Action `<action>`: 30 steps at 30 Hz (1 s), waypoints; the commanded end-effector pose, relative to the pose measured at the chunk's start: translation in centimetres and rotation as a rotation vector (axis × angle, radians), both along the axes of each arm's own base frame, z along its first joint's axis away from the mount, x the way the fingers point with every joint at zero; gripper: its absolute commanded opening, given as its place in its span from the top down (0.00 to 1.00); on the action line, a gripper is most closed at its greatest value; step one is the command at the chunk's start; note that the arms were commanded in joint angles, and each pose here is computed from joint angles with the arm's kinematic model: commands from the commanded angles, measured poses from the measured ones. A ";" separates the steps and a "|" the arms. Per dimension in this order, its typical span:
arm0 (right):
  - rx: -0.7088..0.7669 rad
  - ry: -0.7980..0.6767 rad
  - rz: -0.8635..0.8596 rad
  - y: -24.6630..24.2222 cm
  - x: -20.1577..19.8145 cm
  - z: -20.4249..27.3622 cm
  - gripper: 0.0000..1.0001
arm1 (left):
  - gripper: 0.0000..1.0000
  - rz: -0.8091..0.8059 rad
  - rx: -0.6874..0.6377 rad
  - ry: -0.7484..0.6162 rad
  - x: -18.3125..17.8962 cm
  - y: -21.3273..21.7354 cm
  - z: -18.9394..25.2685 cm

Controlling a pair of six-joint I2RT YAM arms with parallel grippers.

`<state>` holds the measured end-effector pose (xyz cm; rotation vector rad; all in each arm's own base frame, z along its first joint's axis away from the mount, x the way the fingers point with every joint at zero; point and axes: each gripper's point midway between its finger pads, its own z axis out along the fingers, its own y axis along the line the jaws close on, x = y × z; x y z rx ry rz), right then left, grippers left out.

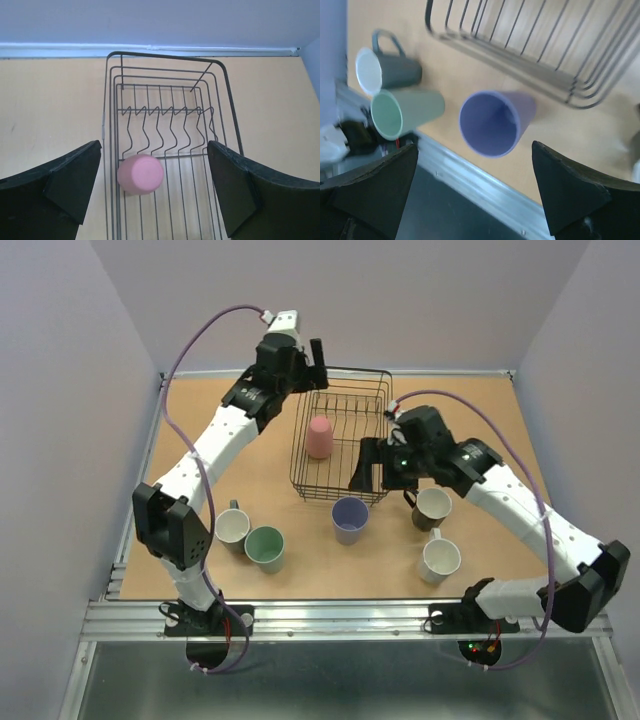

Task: Load the cups into the dish rack

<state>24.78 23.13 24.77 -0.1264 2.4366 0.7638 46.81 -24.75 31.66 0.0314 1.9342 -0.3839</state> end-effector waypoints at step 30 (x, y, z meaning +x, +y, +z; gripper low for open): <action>-0.402 0.162 0.029 1.0 -2.6 -12.1 0.34 | 0.04 0.015 -0.033 0.078 -7.2 6.6 -1.7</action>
